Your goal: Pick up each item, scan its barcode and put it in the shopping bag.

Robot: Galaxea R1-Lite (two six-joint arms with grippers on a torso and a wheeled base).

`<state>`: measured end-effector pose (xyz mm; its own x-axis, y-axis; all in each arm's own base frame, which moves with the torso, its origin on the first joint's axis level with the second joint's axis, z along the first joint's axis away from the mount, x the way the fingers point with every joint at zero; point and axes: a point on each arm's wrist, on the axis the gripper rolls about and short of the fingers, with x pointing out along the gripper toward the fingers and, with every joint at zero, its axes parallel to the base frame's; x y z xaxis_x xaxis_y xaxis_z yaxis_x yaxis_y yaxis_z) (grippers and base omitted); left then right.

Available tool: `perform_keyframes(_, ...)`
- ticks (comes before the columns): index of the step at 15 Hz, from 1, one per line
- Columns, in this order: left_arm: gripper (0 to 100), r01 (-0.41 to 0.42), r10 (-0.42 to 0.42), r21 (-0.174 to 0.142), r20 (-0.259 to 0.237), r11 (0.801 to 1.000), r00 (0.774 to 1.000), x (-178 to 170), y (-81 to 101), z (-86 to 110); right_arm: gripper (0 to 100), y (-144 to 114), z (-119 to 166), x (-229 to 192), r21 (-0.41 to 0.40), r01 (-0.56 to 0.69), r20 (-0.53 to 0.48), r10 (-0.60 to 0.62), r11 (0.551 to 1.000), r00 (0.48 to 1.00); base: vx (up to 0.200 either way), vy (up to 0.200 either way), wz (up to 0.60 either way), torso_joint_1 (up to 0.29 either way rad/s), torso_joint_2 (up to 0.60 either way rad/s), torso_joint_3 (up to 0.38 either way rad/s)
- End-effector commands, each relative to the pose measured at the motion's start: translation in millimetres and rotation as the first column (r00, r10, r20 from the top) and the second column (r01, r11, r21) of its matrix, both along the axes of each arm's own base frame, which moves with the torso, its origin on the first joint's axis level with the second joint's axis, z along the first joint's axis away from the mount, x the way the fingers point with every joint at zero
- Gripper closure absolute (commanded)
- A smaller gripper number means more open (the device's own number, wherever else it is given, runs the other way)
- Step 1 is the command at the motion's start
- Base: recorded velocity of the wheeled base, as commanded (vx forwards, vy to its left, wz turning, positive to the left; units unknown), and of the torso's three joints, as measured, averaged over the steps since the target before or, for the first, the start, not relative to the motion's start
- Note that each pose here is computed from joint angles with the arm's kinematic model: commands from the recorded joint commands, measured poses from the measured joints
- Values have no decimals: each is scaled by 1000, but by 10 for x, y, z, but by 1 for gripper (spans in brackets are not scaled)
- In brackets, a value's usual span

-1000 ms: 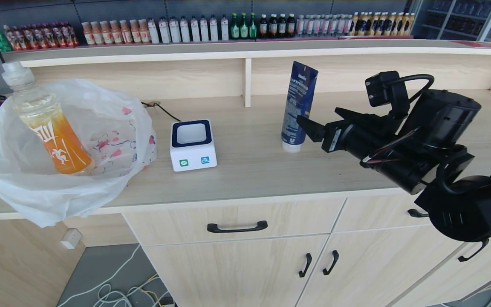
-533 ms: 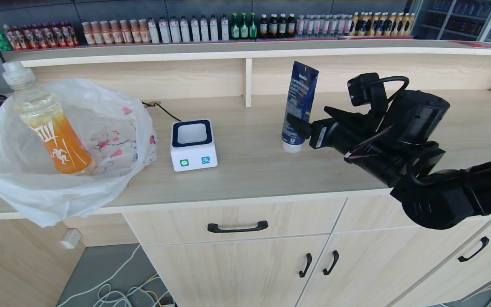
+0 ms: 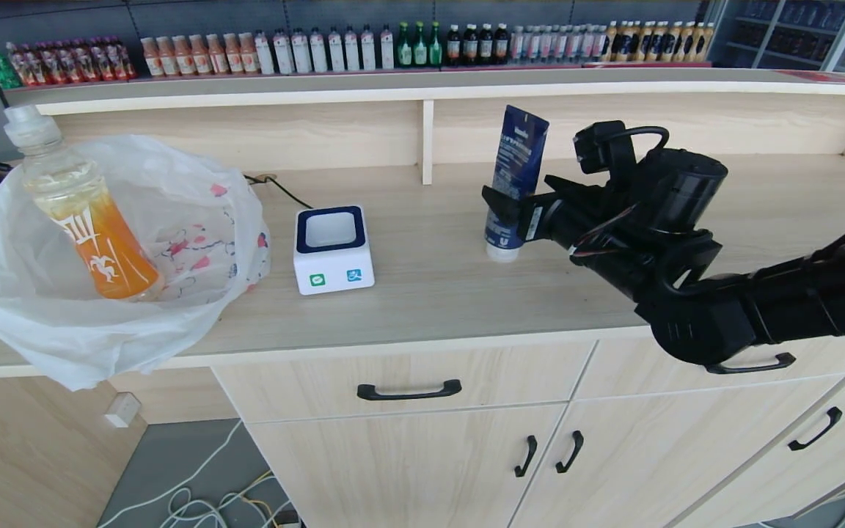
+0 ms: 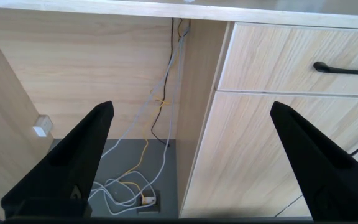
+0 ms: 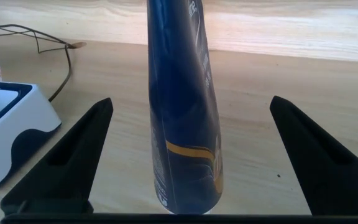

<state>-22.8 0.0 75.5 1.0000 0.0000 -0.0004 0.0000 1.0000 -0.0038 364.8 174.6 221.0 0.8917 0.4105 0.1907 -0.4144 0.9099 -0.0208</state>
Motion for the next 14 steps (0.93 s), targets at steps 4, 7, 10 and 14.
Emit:
perform_keyframes(4,0,0,0,-1,0,1000,1000,0,0,0,0,60,22,134,-1,2,-2,-2,1000,1000,0,0,0,0,0,0)
perform_keyframes(7,0,0,0,-1,0,1000,1000,0,0,0,0,99,4,186,1,-1,1,1,1000,1000,0,0,0,0,0,0)
perform_keyframes(10,0,0,0,-1,0,1000,1000,0,0,0,0,128,-24,230,-7,-2,-14,2,1000,1000,0,0,0,0,0,0)
perform_keyframes(14,0,0,0,-1,0,1000,1000,0,0,0,0,171,-34,319,-2,-2,-4,2,1000,1000,0,0,0,0,0,0)
